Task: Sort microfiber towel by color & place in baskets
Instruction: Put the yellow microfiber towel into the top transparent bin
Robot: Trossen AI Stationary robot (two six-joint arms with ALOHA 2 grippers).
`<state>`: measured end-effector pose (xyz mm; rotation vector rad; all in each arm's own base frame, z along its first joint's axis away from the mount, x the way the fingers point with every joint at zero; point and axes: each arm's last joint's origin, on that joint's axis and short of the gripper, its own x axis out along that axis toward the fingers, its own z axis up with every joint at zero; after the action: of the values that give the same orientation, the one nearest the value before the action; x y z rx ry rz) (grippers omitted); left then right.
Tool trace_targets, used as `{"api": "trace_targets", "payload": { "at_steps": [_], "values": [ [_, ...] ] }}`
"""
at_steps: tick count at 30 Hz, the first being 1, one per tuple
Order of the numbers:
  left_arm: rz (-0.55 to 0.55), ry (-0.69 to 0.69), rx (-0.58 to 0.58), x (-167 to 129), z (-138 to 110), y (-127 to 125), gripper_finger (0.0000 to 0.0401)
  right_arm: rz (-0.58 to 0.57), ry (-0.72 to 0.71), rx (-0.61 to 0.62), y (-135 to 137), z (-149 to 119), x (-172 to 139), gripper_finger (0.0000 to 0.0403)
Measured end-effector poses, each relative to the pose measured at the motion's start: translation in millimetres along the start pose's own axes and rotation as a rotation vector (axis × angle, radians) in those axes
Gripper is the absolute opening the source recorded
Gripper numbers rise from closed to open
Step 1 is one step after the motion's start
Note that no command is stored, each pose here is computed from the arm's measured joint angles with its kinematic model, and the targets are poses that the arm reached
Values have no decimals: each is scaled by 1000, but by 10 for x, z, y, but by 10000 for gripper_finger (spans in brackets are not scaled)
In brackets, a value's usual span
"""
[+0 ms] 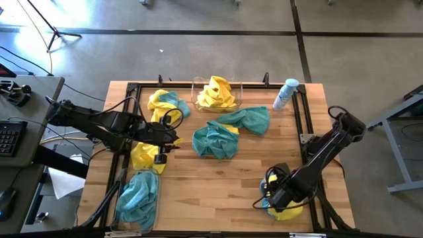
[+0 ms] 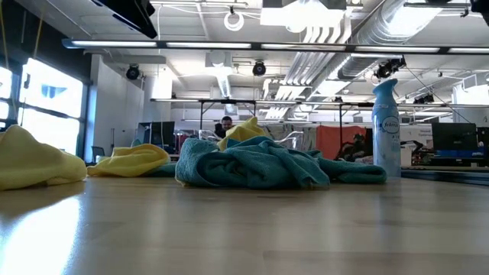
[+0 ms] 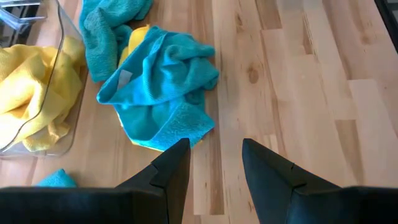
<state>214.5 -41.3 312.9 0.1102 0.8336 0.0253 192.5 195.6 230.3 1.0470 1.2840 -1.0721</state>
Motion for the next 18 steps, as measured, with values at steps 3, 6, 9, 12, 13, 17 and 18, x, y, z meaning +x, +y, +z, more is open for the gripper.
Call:
{"api": "trace_targets", "payload": {
  "at_steps": [3, 6, 9, 12, 13, 17, 18],
  "values": [
    [-7, 1, -8, 0, -1, -2, 136, -48, 18, -1, 25, -33, 77, 131],
    [-45, 6, -23, 0, -4, -13, 136, -59, 12, -15, 31, -59, 115, 107],
    [-62, 13, -23, -1, -9, -19, 136, -46, -7, -17, 35, -56, 109, 56],
    [-62, 35, -31, -1, -31, -19, 136, -30, -28, -27, 44, -50, 29, 9],
    [-61, 44, -34, -1, -39, -19, 136, -31, -39, -28, 45, -47, -9, 10],
    [-57, 47, -47, 112, -171, -32, 136, -47, -65, -29, 43, -38, -207, 12],
    [-58, 55, -59, 163, -239, -38, 136, -44, -81, -30, 43, -32, -273, 6]
  ]
}}
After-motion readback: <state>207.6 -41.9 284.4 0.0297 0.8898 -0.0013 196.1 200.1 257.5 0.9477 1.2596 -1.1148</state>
